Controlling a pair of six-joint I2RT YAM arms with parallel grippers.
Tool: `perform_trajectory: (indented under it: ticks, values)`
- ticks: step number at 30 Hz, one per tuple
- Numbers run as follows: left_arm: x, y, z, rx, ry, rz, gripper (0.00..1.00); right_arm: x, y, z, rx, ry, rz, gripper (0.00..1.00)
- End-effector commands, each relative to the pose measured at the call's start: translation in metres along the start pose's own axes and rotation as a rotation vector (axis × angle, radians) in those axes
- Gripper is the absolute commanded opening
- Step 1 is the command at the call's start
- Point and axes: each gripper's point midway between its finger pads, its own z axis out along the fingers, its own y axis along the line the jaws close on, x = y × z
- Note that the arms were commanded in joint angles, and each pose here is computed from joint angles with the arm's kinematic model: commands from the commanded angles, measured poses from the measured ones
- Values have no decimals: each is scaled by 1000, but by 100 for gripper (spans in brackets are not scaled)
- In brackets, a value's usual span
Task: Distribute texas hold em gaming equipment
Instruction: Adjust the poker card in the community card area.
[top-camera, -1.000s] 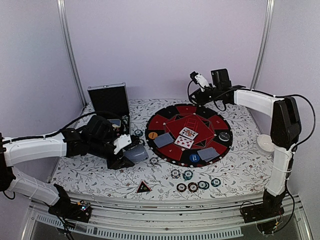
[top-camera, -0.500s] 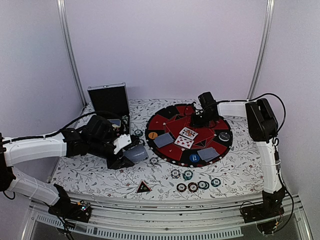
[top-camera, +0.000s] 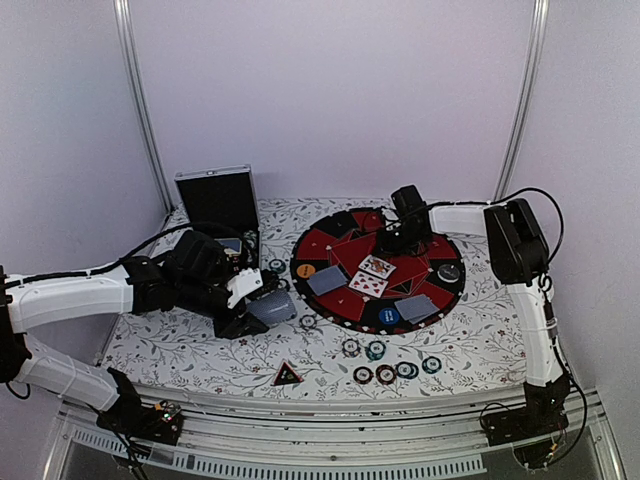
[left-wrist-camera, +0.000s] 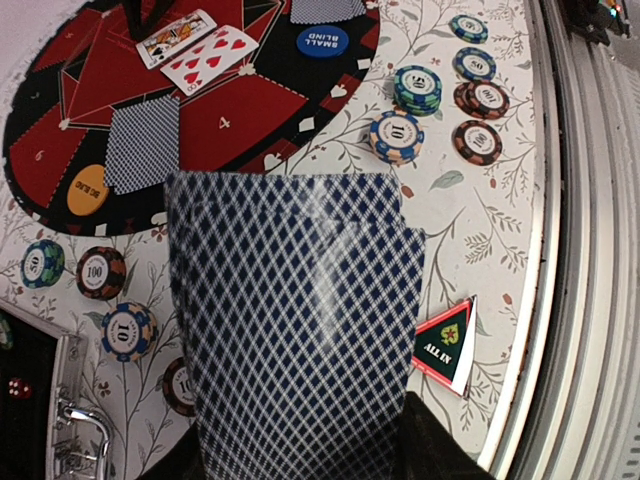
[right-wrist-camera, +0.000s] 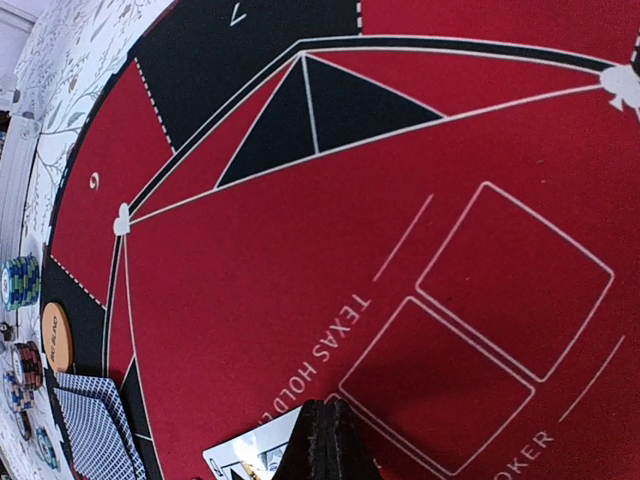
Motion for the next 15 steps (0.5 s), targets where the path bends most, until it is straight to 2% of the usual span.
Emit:
perform_trajectory:
  ticks: [1, 15]
  values:
    - [-11, 8, -7, -26, -47, 7, 49, 39, 16, 18, -26, 120, -29, 2]
    - [-13, 7, -8, -25, -53, 7, 49, 17, 23, -1, 12, 52, -73, 3]
